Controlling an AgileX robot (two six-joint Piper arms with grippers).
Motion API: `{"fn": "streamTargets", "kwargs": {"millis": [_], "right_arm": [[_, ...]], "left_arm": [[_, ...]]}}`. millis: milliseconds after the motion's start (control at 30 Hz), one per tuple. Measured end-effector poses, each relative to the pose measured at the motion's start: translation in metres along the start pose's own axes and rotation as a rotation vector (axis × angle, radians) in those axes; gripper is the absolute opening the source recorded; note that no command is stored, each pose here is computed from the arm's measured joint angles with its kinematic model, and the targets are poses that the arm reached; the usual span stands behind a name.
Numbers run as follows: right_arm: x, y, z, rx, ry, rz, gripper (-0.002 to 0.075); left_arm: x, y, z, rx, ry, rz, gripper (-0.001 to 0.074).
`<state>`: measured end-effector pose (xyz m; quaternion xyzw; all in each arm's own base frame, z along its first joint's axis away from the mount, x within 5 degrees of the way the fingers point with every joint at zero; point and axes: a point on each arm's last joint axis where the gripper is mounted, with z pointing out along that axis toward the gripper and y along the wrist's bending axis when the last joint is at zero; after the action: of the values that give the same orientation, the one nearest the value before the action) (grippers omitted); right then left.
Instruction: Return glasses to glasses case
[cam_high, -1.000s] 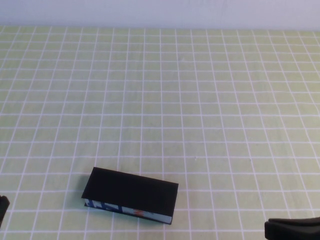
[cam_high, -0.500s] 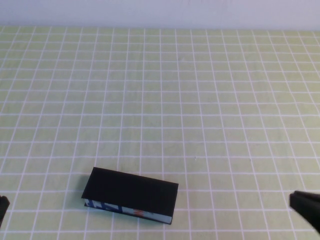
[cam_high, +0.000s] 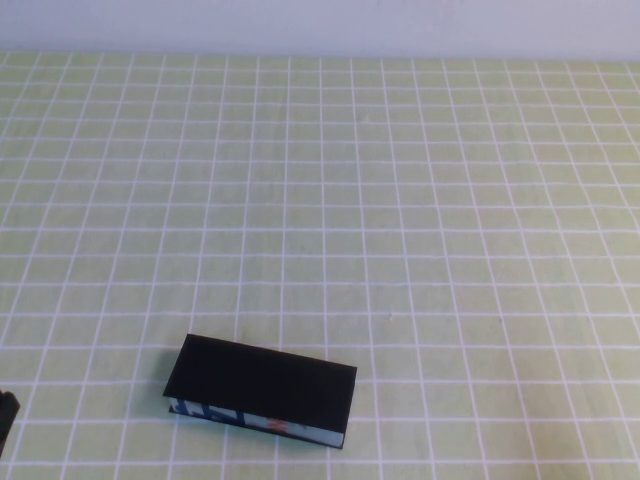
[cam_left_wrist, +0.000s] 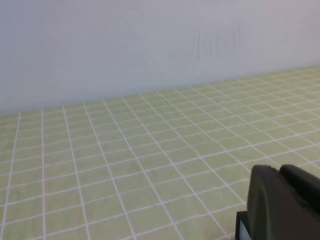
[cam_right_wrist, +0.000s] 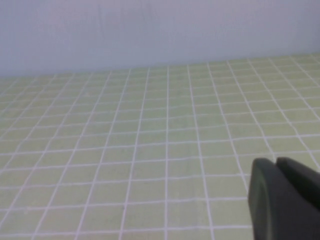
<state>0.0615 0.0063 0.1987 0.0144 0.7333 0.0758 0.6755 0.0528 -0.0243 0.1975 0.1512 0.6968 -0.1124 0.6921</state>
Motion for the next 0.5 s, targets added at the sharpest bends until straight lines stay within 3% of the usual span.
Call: {"fn": "streamTargets", "kwargs": {"millis": [500], "right_arm": [[0.026, 0.001, -0.006, -0.020, 0.208, -0.002, -0.0011]], "left_arm": [[0.000, 0.000, 0.000, 0.000, 0.000, 0.000, -0.0004]]}}
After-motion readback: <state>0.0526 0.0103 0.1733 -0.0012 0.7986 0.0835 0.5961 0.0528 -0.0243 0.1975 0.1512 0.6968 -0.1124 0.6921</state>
